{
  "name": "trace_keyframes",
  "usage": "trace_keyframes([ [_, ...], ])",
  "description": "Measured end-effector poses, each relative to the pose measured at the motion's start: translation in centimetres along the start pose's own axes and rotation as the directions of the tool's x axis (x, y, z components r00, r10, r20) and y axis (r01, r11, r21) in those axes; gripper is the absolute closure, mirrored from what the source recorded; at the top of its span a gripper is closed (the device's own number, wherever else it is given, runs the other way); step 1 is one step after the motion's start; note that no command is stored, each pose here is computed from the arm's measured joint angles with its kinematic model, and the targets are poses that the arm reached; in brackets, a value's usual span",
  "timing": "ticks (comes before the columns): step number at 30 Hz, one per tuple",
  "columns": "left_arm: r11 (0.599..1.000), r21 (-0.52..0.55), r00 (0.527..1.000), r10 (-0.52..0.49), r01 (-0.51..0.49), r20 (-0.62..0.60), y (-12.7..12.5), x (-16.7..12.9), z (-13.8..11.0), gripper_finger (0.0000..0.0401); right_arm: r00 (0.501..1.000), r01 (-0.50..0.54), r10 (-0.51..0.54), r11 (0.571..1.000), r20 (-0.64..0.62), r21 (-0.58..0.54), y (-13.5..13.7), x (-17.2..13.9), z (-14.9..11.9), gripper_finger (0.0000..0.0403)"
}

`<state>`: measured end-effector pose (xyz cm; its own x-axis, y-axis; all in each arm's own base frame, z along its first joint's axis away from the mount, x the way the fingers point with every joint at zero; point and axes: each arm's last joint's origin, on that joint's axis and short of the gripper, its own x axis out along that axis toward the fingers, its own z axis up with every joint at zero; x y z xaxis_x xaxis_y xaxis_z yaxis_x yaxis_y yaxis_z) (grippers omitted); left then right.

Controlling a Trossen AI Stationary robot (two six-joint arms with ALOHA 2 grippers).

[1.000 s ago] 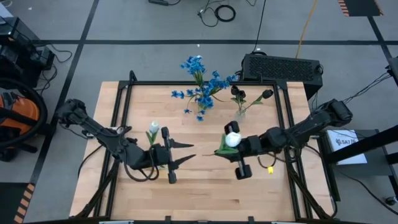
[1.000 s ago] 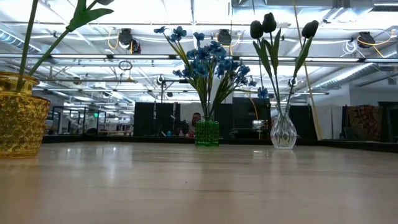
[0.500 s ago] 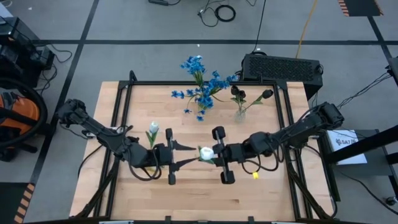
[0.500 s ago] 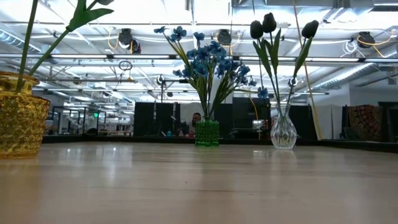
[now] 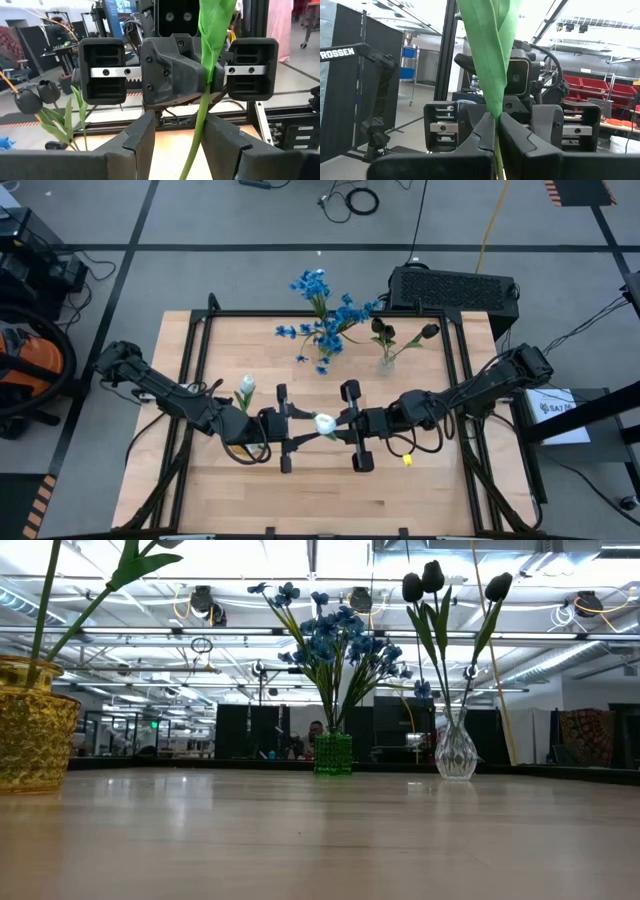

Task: Sort flowers into vase by color
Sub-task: Put the white tulip into the yellow vase

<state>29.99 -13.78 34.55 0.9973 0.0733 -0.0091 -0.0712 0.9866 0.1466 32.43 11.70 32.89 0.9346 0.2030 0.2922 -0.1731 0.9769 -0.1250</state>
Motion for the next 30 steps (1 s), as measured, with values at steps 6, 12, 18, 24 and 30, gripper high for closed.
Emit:
trace_keyframes([
  [6, 1.000, 0.001, 1.000, -0.009, 0.009, 0.007, -0.1, -0.4, 0.3, 0.0252, 1.000, 0.002, -0.003, 1.000, -0.020, -0.012, -0.3, 0.0, -0.2, 0.0399],
  [12, 1.000, 0.001, 1.000, -0.022, 0.022, 0.011, -0.4, -0.8, 0.5, 0.0296, 1.000, 0.002, -0.003, 1.000, -0.025, -0.013, -0.3, 0.0, -0.3, 0.0399],
  [18, 0.999, 0.029, 1.000, -0.027, 0.027, -0.003, -0.5, -0.9, 0.4, 0.0373, 1.000, 0.007, -0.007, 1.000, -0.029, -0.012, -0.4, 0.0, -0.3, 0.0394],
  [24, 0.999, 0.035, 1.000, -0.028, 0.028, -0.011, -0.6, -0.9, 0.3, 0.0387, 0.997, 0.048, -0.049, 0.999, -0.056, -0.019, -0.4, 0.0, -0.5, 0.0349],
  [30, 0.998, 0.036, 0.999, -0.048, 0.048, -0.012, -0.6, -2.4, 1.2, 0.0386, 0.992, 0.054, -0.058, 0.998, -0.115, -0.041, -0.6, -0.4, -0.3, 0.0275],
])
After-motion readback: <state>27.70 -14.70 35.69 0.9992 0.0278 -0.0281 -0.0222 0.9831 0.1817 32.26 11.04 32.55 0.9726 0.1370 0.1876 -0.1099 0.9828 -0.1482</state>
